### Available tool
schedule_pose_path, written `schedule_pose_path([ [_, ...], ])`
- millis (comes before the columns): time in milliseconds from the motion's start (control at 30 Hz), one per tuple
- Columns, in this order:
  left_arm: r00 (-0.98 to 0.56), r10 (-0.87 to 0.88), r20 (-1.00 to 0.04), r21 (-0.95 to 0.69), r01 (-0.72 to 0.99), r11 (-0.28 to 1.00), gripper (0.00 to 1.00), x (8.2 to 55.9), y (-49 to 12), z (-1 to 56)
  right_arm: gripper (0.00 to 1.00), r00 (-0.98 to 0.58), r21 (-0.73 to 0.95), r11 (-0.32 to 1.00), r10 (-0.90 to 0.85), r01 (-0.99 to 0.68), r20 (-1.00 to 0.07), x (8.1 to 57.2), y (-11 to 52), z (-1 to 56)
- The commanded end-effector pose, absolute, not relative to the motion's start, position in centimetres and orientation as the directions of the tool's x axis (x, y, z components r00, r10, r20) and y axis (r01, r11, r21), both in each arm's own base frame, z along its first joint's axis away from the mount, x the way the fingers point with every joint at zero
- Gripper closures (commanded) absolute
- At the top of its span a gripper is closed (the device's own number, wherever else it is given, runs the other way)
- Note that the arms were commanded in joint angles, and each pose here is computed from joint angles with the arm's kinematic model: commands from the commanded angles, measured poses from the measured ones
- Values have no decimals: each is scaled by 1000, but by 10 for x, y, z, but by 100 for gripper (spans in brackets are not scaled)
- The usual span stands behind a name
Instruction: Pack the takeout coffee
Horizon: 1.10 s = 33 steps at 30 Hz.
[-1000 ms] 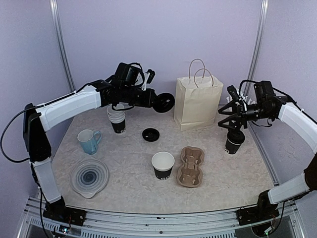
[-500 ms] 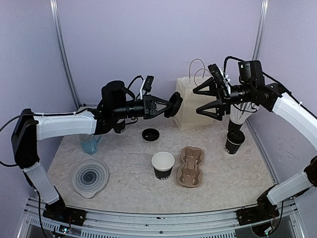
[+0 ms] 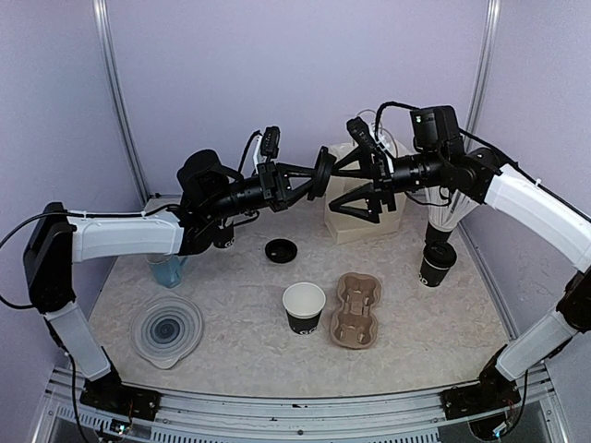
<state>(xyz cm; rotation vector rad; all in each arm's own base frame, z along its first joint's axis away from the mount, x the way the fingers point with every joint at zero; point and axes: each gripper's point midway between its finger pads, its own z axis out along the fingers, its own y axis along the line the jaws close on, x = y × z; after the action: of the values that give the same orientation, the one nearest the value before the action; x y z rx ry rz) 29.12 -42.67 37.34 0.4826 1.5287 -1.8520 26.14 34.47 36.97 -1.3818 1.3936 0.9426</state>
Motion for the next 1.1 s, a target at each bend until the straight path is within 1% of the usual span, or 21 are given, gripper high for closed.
schedule_pose_path([
  [0,-705,-285,-650,-713,695,-93,91,294,-429,370,0,55,-74,75,-224,-994,-973,258,350,394],
  [433,-703,-304,-643,-721,689,-70,92,300,-431,366,1,-20,12,48,-180,-999,-984,254,355,401],
  [600,-703,-299,-645,-721,690,-67,92,299,-436,366,3,-47,42,33,-170,-999,-984,254,358,400],
  [767,-703,-291,-649,-720,691,-66,91,298,-441,366,9,-58,54,28,-166,-998,-984,255,360,398],
  [900,-702,-291,-650,-718,692,-66,91,298,-442,366,17,-59,55,30,-166,-998,-984,256,360,396],
  [967,-703,-289,-650,-720,691,-61,87,299,-442,365,20,-55,50,32,-169,-998,-984,256,360,395],
  [1067,-700,-283,-655,-727,686,-15,71,305,-442,359,22,-34,26,48,-188,-999,-982,257,358,391],
])
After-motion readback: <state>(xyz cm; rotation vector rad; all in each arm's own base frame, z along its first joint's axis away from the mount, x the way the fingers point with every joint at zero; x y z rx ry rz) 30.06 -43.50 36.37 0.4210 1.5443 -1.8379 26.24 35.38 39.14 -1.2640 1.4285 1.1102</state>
